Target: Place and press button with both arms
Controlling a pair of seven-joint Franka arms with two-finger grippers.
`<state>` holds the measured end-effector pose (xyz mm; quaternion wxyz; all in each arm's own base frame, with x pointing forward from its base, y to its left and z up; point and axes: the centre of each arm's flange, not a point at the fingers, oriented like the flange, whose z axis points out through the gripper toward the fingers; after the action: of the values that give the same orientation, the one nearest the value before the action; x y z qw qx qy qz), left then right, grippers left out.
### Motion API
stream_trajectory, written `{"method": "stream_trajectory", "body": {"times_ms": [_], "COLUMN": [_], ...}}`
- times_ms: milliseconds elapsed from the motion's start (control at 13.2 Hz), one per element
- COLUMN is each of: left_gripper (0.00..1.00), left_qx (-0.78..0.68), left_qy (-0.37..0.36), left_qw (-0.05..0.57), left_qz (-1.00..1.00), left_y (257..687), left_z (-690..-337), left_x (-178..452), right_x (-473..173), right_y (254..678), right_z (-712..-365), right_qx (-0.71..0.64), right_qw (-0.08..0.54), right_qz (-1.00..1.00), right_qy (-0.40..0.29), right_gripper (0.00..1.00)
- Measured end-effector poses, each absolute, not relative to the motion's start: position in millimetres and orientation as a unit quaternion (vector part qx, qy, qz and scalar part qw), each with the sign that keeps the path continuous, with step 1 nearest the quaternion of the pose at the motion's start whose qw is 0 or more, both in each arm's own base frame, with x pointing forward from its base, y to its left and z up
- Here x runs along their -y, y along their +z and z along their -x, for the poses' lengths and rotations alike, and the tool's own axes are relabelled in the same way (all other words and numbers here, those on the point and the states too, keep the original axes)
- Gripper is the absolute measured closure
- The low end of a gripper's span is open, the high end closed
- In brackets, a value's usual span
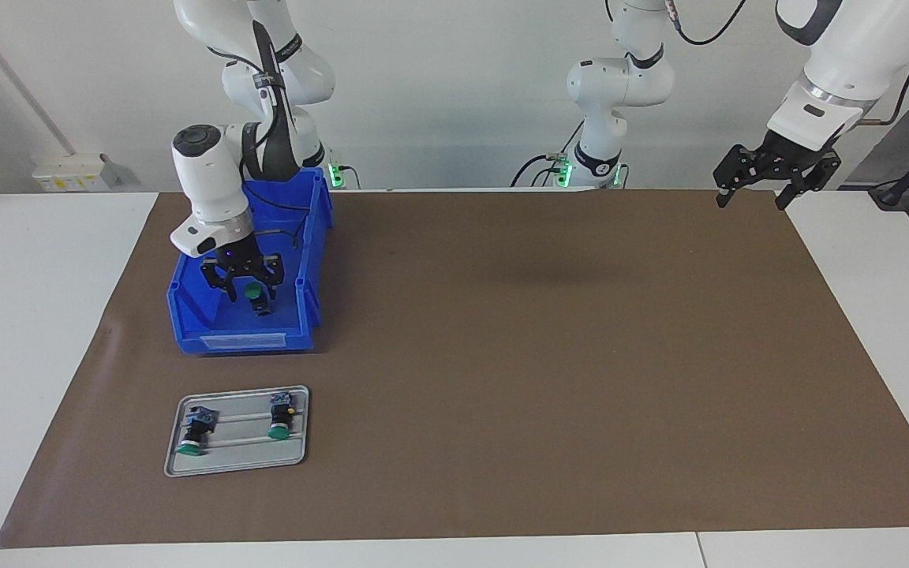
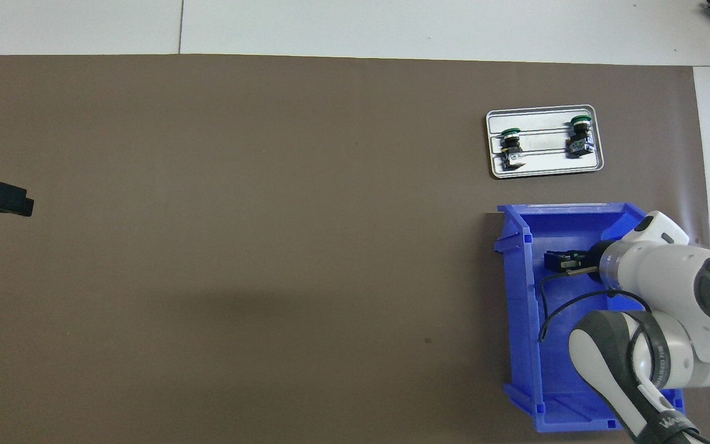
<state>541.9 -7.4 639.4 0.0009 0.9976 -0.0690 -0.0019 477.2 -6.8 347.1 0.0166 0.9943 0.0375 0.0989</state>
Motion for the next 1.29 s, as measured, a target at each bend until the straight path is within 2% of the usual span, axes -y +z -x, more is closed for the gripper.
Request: {"method": "stream_trajectory", "body": {"times_ms": [76,228,607,1138,1290], "left_gripper": [0.0,0.0,0.0,0.0,0.0], "left_qx": [0.069,0.069,0.069,0.069,0.069], "left_qy": [-0.002,-0.002,-0.002,-0.002,-0.002], "left_qw": [0.001,0.001,0.001,0.001,0.001], "left_qz": [-0.998,-0.998,-0.998,-0.998,-0.998], "left_y": [639,639,639,639,639], "left_z": [-542,-542,-542,-542,-542], "left_x": [7,7,7,7,7], "right_x": [6,6,7,18,26], "right_y": [353,381,502,638,651], "right_z": [-480,-493,-525,-529,-533], "right_qx": [-0.037,-0.018,0.047,0.076,0.085], "right_qw": [0.017,0.017,0.018,0.017,0.017], "right_qz": [-0.994,-0.996,-0.997,-0.997,-0.996], "right_qy": [0.101,0.09,0.065,0.017,0.014], "right_gripper": [0.0,0.0,0.0,0.0,0.0]}}
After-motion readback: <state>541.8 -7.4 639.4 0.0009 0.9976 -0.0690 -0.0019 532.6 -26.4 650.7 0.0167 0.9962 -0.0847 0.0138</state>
